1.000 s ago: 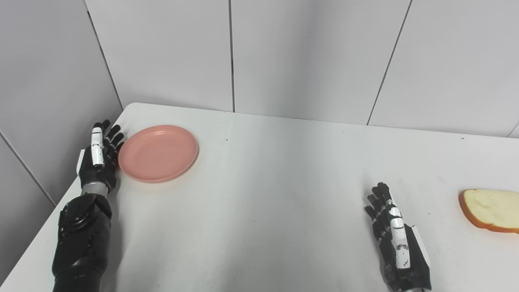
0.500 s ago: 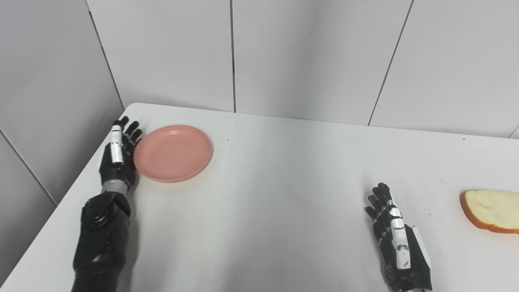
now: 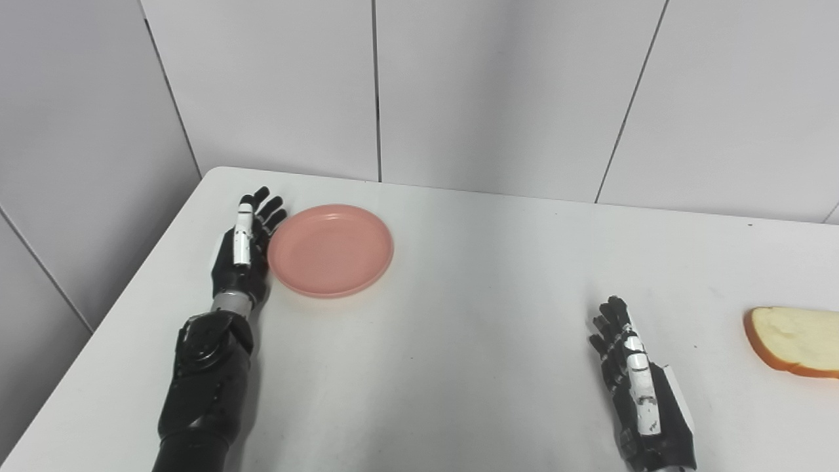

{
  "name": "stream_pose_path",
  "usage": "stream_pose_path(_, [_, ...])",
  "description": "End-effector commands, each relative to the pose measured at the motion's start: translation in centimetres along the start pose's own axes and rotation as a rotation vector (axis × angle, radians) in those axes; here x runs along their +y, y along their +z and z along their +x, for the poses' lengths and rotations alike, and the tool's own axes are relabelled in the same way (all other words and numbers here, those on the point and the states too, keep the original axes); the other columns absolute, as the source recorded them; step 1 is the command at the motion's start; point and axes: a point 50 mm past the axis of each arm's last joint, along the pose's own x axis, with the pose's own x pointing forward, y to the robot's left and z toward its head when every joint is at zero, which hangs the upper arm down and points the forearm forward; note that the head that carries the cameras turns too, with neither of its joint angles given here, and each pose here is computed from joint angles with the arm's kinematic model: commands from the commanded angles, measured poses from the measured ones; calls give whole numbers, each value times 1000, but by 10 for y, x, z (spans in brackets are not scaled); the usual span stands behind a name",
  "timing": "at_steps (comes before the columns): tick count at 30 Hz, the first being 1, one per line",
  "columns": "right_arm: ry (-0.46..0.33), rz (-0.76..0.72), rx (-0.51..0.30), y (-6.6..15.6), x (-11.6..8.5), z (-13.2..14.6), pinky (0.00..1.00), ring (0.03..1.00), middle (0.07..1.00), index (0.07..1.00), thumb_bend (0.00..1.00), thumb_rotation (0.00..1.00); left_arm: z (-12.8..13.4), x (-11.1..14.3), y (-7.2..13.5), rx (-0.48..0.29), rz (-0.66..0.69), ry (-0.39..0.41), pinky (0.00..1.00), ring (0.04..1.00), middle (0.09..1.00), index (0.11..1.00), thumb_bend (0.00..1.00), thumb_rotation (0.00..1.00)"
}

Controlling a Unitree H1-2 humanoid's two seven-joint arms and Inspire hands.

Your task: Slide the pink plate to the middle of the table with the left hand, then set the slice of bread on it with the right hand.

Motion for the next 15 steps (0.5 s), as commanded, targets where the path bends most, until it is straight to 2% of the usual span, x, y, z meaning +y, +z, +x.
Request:
stream_pose_path(1, [-31,16,107,-26,-1,-21,1000,998,1000,996,325,1000,-6,-9,-21,94,-9,-20,924,917,904,906,439,1000])
stream_pose_path(7, [-32,7,106,-27,1,-21,1000,999,1000,998,323,1000,-7,-31,-27,115,-41,-63,902,903,892,890,444,1000])
stream_pose_path(12, [-33,1,112,-28,1,-21,1000,999,1000,994,329,1000,-10,-52,-31,144,-39,-127,923,912,899,898,438,1000])
stream_pose_path(15, [-27,0,115,-28,1,-20,1000,1000,1000,999,357,1000,-12,-61,-32,156,-33,-145,892,896,886,887,433,1000])
